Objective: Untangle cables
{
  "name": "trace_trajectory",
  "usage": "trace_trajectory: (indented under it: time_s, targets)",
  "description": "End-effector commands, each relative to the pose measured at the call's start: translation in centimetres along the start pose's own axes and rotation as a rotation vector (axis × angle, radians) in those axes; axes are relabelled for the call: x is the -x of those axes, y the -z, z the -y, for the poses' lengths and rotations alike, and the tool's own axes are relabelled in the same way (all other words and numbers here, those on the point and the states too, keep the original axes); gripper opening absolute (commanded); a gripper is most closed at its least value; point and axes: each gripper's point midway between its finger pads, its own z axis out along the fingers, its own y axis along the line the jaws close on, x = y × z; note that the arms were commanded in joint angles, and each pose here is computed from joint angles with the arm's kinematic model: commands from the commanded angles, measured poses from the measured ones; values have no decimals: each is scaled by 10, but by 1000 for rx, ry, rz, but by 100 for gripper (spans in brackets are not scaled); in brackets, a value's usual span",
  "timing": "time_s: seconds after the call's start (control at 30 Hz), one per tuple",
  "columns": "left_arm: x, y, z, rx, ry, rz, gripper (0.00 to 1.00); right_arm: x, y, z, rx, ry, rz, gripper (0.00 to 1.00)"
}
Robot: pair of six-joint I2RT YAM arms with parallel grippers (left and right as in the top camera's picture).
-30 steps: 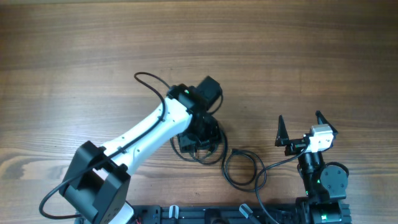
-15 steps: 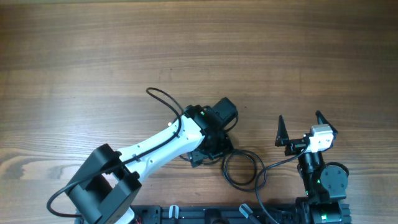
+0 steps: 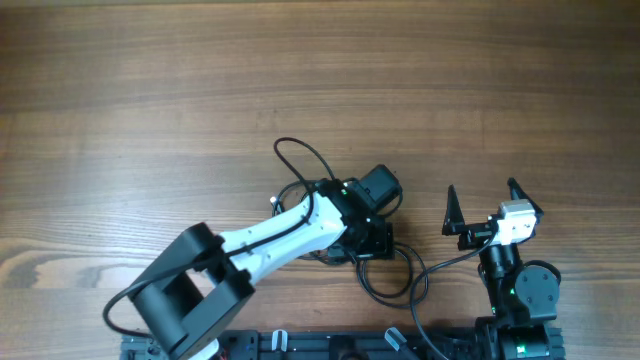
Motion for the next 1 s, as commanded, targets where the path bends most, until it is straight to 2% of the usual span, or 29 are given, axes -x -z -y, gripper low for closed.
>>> trace_trajectory:
  time_s: [0.0, 0.13, 0.3, 0.47, 0.57, 0.6, 0.63, 0.77, 0.9, 0.93, 0.97]
  targets:
    - [-3, -9, 6, -22, -66, -28, 73, 1, 0, -1, 10, 1, 6, 100]
    - [1, -11, 10, -27, -81, -2, 66, 1, 0, -1, 10, 2, 6, 100]
    - [6, -25, 1, 15, -67, -1, 69, 1, 0, -1, 10, 2, 6, 100]
    - [6, -30, 0, 16, -65, -10, 52, 1, 0, -1, 10, 2, 6, 99]
    - [8, -30, 3, 5, -69, -2, 24, 1, 0, -1, 10, 2, 5, 100]
    - [9, -30, 4, -2, -72, 2, 17, 1, 0, -1, 10, 2, 6, 100]
    - [10, -30, 6, -7, -74, 6, 5, 1, 0, -1, 10, 1, 6, 100]
    - [8, -26, 18, -67, -86, -13, 4, 1, 0, -1, 10, 2, 5, 100]
    - [18, -8, 27, -114, -87, 30, 4, 1, 0, -1, 9, 1, 6, 100]
    - [20, -3, 27, -123, -83, 37, 9, 1, 0, -1, 10, 2, 6, 100]
    - [16, -3, 29, -135, -83, 18, 35, 1, 0, -1, 10, 1, 6, 100]
